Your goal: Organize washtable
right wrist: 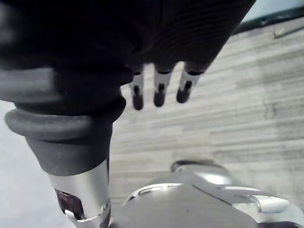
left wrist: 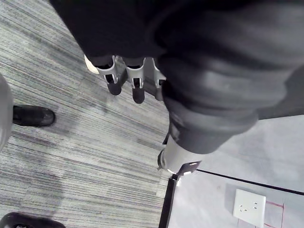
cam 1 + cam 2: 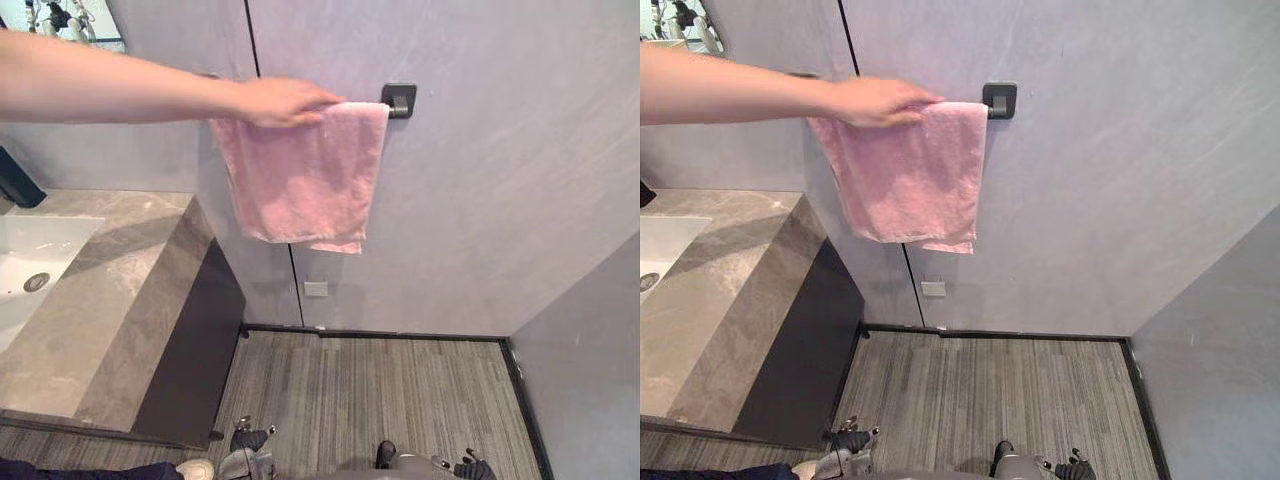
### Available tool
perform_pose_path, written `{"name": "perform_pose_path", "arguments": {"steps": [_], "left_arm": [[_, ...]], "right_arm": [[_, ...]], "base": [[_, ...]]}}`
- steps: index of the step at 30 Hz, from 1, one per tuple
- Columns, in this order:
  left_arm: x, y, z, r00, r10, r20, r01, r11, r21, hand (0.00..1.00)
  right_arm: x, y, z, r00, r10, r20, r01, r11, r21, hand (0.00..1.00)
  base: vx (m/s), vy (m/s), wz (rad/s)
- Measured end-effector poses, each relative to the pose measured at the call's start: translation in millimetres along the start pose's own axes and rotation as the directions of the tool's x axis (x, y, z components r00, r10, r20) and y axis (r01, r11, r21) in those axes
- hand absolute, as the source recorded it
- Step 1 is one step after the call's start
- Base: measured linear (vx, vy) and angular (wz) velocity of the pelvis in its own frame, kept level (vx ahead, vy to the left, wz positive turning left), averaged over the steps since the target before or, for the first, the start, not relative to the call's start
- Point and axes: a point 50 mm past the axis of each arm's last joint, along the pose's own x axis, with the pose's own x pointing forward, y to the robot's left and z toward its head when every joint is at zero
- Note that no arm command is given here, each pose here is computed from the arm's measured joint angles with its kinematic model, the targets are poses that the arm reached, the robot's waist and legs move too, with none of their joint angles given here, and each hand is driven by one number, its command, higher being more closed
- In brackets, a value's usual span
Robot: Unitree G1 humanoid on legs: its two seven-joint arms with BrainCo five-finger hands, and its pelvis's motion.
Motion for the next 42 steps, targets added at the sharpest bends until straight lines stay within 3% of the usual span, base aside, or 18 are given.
{"name": "perform_pose_path", "arguments": {"steps": [11, 18, 21, 24, 27, 32, 35, 38, 42], "left_arm": [[-1, -2, -2, 1.0, -0.01, -0.001, 0.01, 1.0, 0.015, 0.0], [-3, -6, -4, 0.999, -0.04, 0.017, 0.038, 0.99, 0.134, 0.0], [-3, -11, 15, 0.992, -0.071, 0.103, 0.048, 0.977, 0.207, 0.0], [-9, -12, 58, 0.951, -0.081, 0.299, 0.018, 0.978, 0.209, 0.0], [-28, -10, 112, 0.834, -0.023, 0.552, -0.062, 0.989, 0.135, 0.0], [-52, 3, 156, 0.684, 0.16, 0.711, -0.178, 0.983, -0.05, 0.0], [-65, 17, 172, 0.605, 0.268, 0.749, -0.22, 0.961, -0.166, 0.0], [-91, 36, 191, 0.464, 0.394, 0.793, -0.273, 0.916, -0.295, 0.0], [-140, 56, 217, 0.192, 0.533, 0.824, -0.32, 0.828, -0.461, 0.0]], "right_arm": [[1, 0, 0, 1.0, 0.004, -0.011, -0.005, 1.0, -0.006, 0.0], [3, 1, 5, 1.0, 0.01, 0.003, -0.01, 0.999, -0.03, 0.0], [3, 6, 21, 0.997, 0.037, 0.068, -0.03, 0.994, -0.109, 0.0], [-5, 19, 68, 0.959, 0.071, 0.275, -0.046, 0.994, -0.095, 0.0], [-38, 44, 135, 0.792, 0.132, 0.596, -0.123, 0.991, -0.055, 0.0], [-89, 58, 190, 0.529, 0.141, 0.836, -0.227, 0.974, -0.021, 0.0], [-110, 69, 203, 0.426, 0.161, 0.89, -0.288, 0.957, -0.036, 0.0], [-137, 85, 213, 0.303, 0.209, 0.93, -0.368, 0.926, -0.089, 0.0], [-177, 92, 236, 0.096, 0.197, 0.976, -0.46, 0.878, -0.132, 0.0]], "base": [[0.03, 0.017, 0.01], [-0.03, -0.011, -0.01], [-0.02, -0.014, -0.05], [0.0, -0.035, -0.06], [0.06, -0.062, 0.01], [0.2, -0.1, 0.36], [0.25, -0.145, 0.13], [0.28, -0.127, -0.02], [0.2, -0.02, -0.24]]}}
